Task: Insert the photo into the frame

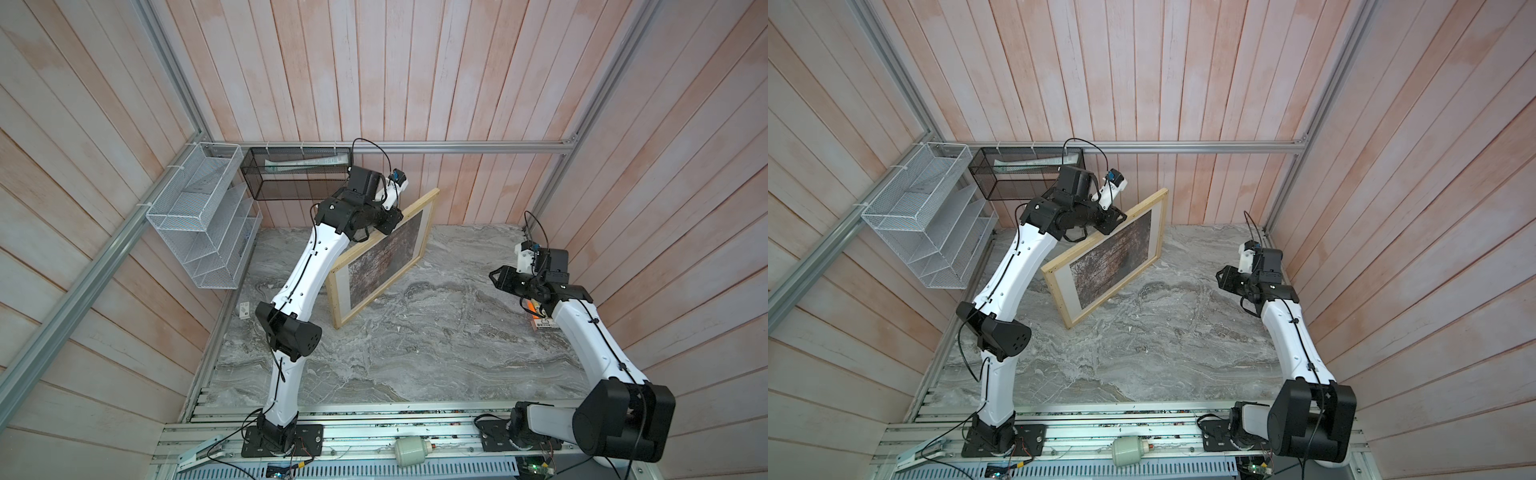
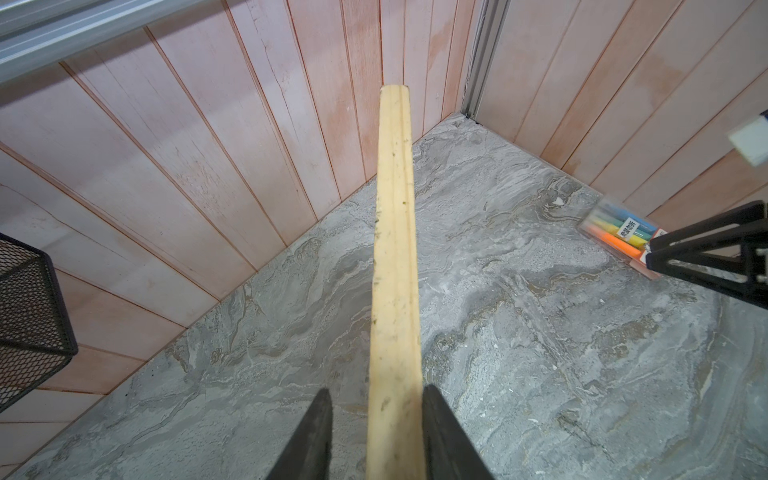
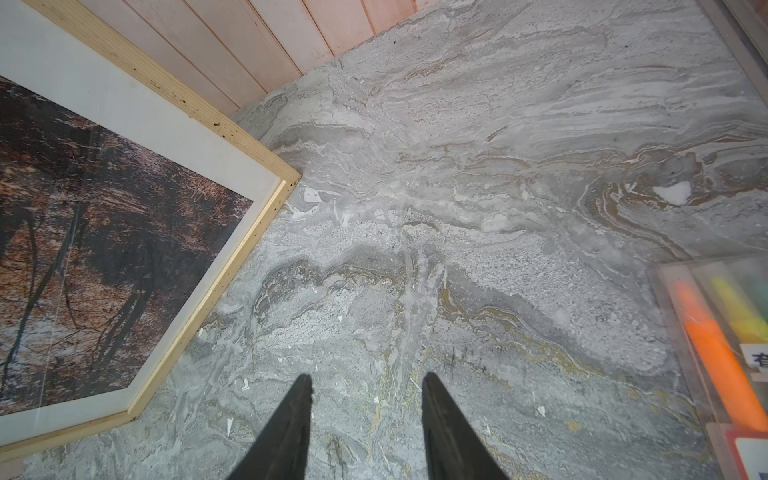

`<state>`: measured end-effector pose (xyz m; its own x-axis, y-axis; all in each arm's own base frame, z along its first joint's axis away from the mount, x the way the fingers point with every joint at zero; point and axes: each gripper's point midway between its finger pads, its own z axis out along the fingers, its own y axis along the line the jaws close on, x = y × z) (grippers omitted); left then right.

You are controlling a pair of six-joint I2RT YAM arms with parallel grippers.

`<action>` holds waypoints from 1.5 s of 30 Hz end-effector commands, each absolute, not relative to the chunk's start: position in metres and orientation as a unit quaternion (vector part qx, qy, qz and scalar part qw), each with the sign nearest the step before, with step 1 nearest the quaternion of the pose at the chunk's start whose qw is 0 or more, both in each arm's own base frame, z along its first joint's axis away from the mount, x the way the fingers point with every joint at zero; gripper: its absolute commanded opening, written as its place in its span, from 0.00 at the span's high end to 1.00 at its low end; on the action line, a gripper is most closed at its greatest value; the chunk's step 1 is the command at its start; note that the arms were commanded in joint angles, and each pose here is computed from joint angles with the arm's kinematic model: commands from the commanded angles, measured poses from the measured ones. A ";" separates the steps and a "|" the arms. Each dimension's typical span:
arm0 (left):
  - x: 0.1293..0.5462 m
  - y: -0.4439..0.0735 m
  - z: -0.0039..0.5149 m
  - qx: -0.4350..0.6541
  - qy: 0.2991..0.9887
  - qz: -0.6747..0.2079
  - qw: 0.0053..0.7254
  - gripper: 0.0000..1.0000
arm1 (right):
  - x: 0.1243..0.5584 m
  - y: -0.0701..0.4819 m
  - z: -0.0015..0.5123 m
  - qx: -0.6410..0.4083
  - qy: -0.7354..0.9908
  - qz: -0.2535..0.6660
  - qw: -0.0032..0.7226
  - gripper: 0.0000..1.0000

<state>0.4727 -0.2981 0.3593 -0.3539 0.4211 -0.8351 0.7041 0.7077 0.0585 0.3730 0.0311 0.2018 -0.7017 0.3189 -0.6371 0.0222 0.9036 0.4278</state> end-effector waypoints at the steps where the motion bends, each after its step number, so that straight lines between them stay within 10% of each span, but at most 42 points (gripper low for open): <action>1: 0.473 -0.300 0.350 0.356 0.810 -0.152 0.441 0.62 | 0.375 0.035 0.197 0.092 0.900 0.214 0.368 0.55; 27: 0.479 -0.299 0.313 0.363 0.832 -0.099 0.407 0.63 | 0.377 0.044 0.196 0.083 0.896 0.239 0.365 0.55; 45: 0.476 -0.303 0.349 0.335 0.820 -0.161 0.436 0.93 | 0.378 0.043 0.195 0.086 0.897 0.236 0.365 0.55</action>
<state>0.4714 -0.3039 0.3371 -0.3860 0.4702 -0.7937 0.6956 0.7135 0.0843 0.3775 0.0442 0.1961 -0.7201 0.3179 -0.6167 -0.0278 0.8749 0.4835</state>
